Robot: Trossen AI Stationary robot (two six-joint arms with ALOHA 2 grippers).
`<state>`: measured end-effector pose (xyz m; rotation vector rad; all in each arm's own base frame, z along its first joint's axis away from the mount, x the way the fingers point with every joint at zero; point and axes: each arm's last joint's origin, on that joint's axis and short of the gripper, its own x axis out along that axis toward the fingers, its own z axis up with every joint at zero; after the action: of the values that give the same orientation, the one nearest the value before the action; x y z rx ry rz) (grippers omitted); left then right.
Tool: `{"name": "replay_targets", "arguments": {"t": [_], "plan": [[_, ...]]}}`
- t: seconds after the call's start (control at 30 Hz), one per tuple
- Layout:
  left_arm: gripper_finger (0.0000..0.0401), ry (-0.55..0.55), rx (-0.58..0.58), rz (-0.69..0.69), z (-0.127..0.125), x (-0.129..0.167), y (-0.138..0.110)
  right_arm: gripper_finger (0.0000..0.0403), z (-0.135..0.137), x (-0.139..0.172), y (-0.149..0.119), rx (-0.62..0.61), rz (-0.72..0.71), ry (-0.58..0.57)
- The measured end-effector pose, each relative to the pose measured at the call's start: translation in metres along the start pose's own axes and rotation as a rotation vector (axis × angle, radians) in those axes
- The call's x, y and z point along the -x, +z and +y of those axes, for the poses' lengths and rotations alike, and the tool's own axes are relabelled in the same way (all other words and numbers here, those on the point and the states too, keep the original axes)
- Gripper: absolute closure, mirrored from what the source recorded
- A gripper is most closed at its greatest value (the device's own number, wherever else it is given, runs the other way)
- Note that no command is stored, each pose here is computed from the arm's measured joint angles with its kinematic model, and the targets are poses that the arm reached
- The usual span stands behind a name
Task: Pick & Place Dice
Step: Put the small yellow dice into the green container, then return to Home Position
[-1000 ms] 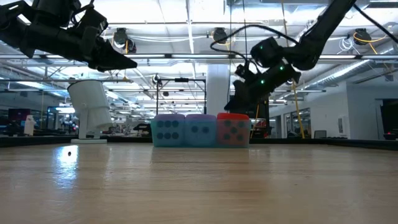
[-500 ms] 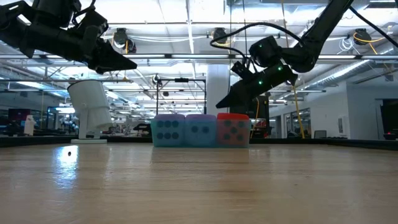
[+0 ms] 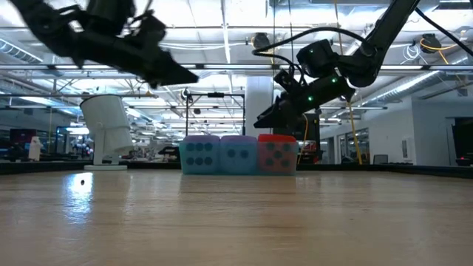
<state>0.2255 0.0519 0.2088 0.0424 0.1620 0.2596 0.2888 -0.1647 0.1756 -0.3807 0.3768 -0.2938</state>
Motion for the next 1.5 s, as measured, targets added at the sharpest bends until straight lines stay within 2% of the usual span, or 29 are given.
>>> {"name": "replay_targets", "arguments": {"t": [0.33,0.73,0.93,1.13,1.4,1.5], "plan": [[0.04,0.016,-0.097,0.06,0.028,-0.092,0.021,0.008,-0.002,0.0,-0.002,-0.011,0.008,-0.006],[0.04,-0.022,-0.073,0.195,0.063,-0.172,0.028,0.0087,-0.002,0.0,-0.002,-0.009,0.008,0.0],[0.04,0.001,-0.062,0.247,0.081,-0.191,0.033,0.0087,0.002,0.0,0.0,-0.003,0.002,0.013],[0.04,-0.013,-0.002,0.278,0.098,-0.194,0.028,0.0087,0.004,0.0,0.001,0.011,0.001,0.015],[0.0401,-0.035,-0.002,0.294,0.102,-0.192,0.026,0.0087,0.003,-0.001,0.002,0.017,-0.012,0.005],[0.0401,-0.067,-0.013,0.32,0.101,-0.188,0.028,0.0087,0.002,0.0,0.002,-0.018,0.01,-0.035]]}}
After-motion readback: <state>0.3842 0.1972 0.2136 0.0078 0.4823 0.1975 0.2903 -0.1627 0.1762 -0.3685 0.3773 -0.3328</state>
